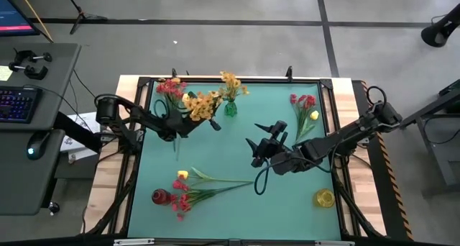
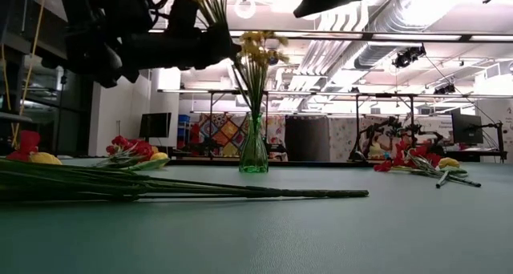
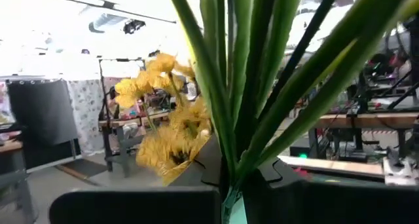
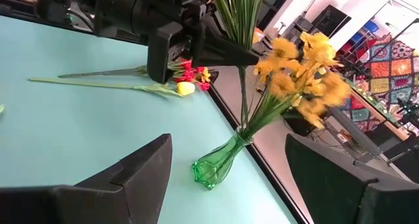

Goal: Sort flowers into vase by color
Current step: Put the bottom yellow flower into the green vase

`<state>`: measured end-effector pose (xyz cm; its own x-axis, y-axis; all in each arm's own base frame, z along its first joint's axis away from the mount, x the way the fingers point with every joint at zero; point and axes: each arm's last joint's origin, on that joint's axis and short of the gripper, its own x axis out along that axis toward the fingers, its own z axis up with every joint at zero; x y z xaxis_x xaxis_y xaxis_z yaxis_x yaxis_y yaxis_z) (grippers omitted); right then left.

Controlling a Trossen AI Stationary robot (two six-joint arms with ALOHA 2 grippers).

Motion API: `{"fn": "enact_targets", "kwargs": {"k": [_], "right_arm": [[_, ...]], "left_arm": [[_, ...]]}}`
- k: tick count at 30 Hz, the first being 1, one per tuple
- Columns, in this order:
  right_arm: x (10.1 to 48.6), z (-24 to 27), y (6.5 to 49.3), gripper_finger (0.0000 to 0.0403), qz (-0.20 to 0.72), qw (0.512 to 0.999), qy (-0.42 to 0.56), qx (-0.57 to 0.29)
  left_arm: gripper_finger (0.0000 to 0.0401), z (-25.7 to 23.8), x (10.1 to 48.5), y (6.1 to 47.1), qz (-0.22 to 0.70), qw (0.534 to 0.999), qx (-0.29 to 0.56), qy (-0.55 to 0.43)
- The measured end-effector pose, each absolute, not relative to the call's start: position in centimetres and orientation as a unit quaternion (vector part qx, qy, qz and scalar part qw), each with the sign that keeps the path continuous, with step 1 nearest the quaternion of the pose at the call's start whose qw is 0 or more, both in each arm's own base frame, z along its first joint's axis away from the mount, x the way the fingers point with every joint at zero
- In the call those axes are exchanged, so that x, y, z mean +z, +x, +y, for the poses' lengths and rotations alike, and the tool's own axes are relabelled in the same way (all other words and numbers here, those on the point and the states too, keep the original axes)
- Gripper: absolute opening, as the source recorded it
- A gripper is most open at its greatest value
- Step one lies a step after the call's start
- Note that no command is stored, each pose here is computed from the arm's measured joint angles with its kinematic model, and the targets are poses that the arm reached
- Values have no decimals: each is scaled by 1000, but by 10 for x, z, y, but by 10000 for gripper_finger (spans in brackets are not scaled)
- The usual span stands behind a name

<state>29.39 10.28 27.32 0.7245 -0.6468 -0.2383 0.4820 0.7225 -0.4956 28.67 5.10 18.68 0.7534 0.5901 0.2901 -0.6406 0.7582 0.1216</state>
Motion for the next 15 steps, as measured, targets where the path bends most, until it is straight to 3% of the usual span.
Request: {"fn": "enact_targets", "kwargs": {"k": [15], "right_arm": [[272,104,295,286,201,917,-184,-292]], "left_arm": [[4,64,181,285,-84,923,360,107]]}}
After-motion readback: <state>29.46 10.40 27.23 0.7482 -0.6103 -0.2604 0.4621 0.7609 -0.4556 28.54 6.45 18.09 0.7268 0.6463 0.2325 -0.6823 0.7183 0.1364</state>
